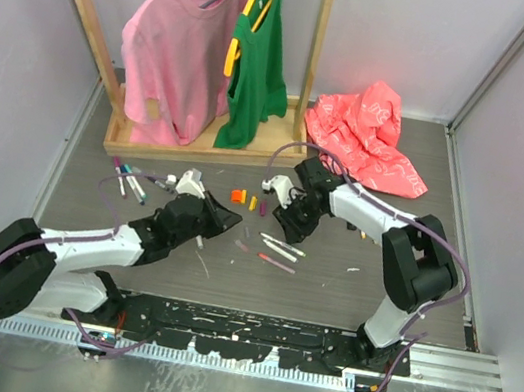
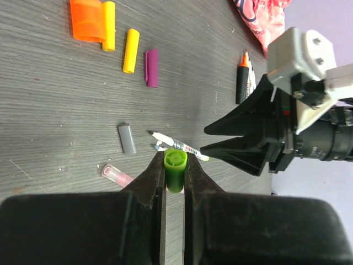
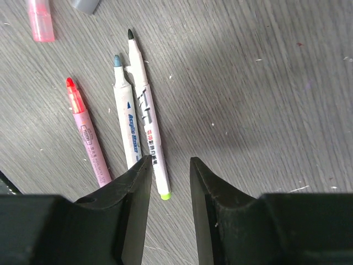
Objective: Open the pen caps
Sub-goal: Place the pen at the center of the board.
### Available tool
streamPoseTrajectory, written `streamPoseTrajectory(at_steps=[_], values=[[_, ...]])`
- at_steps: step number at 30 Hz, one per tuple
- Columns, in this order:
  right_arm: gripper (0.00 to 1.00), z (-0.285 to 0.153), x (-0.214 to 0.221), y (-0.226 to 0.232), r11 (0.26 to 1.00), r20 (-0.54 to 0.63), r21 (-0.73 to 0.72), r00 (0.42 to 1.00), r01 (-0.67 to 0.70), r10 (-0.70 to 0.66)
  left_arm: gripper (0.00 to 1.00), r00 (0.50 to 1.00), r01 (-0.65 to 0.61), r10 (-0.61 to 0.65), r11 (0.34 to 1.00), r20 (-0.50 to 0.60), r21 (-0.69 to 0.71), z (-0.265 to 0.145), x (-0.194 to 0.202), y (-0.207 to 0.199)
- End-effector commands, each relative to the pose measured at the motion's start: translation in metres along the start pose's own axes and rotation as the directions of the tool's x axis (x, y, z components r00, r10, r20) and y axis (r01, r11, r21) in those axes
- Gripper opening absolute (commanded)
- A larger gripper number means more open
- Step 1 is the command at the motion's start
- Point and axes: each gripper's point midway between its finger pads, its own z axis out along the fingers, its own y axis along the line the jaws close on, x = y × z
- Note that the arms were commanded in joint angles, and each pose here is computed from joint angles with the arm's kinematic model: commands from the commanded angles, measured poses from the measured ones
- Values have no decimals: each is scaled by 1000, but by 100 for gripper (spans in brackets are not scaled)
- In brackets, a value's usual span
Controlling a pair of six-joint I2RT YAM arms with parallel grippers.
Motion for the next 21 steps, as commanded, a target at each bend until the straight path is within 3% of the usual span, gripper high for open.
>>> streamPoseTrajectory(at_steps=[1,7,15,21], values=[[40,-22,-24,0,999,105,14,994,34,-35,0,1000,-13,12,999,25,31,9,-7,-23],[40,-34,-30,-1,1000,152,8,988,28,-29,0,999,-18,18,1000,35,-15,17,-7,-27],[42,-66,-37,-14,999,256,49,967,-5,-7,0,998,29,-12,958,62,-285,32,2,5],[42,-83,-38,-28,994,303,98,953,-46,15,0,999,44,-33,943,38,-329,49,15,6]])
